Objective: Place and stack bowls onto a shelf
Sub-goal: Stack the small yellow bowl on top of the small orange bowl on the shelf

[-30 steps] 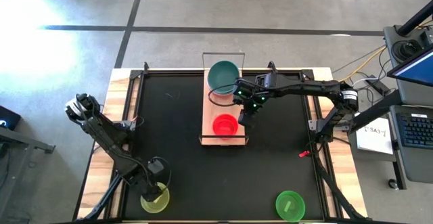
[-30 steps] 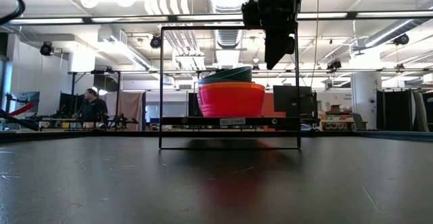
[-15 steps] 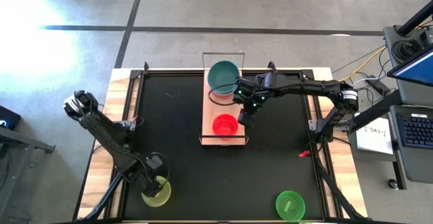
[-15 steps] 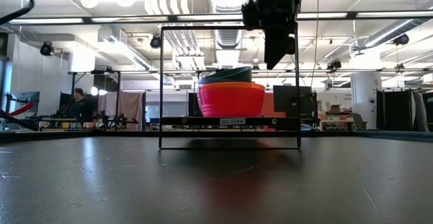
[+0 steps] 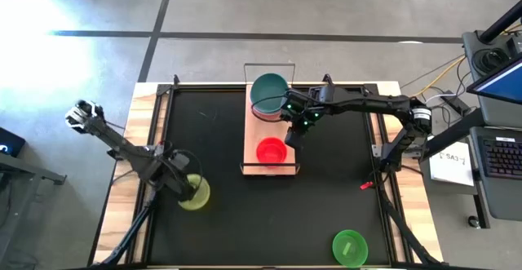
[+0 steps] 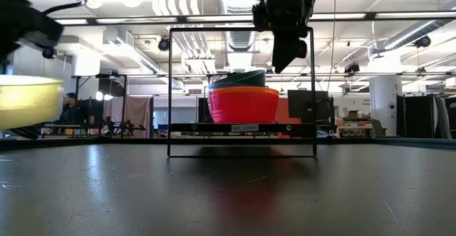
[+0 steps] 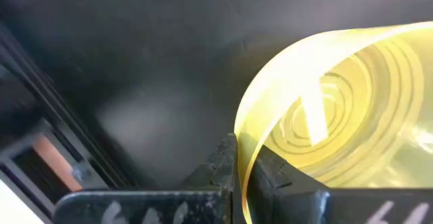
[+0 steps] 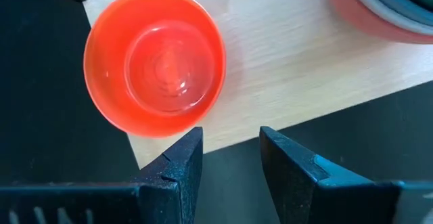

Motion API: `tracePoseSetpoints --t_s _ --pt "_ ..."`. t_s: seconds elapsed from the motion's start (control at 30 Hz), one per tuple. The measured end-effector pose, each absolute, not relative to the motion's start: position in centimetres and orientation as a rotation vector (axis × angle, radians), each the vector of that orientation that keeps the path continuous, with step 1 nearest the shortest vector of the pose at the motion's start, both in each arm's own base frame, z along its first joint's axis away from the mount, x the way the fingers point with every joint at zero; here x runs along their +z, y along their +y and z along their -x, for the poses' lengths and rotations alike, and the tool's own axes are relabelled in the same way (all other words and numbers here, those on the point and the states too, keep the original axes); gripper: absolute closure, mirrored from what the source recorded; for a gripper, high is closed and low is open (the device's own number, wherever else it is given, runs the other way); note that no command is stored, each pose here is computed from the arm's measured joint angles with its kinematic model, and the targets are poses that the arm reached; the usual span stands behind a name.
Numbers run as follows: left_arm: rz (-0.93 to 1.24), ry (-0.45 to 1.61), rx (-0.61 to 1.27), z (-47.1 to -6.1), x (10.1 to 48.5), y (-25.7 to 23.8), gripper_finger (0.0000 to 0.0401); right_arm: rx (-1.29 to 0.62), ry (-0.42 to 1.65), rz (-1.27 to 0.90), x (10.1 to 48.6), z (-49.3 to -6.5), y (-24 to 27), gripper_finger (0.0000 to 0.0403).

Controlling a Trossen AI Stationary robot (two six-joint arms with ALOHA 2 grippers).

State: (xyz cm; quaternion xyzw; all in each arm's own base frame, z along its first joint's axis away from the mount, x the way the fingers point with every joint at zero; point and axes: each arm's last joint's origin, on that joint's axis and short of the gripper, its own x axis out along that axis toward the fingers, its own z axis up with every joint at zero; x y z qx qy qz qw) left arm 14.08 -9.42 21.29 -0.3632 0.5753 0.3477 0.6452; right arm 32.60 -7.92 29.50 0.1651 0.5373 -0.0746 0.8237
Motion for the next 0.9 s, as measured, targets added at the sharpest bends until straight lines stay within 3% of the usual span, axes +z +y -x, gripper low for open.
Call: tracePoseSetpoints --t_s 0.37,0.9 --pt "0.753 1.014 0.943 -15.0 23.1 -3.0 0.0401 -0.14 1.075 -0.315 31.1 -33.0 -8.0 0.0268" --pt "0.526 0.66 0.846 -20.6 28.4 2.7 0.0401 -0.115 0.949 -0.279 35.1 -33.5 -8.1 0.0268"
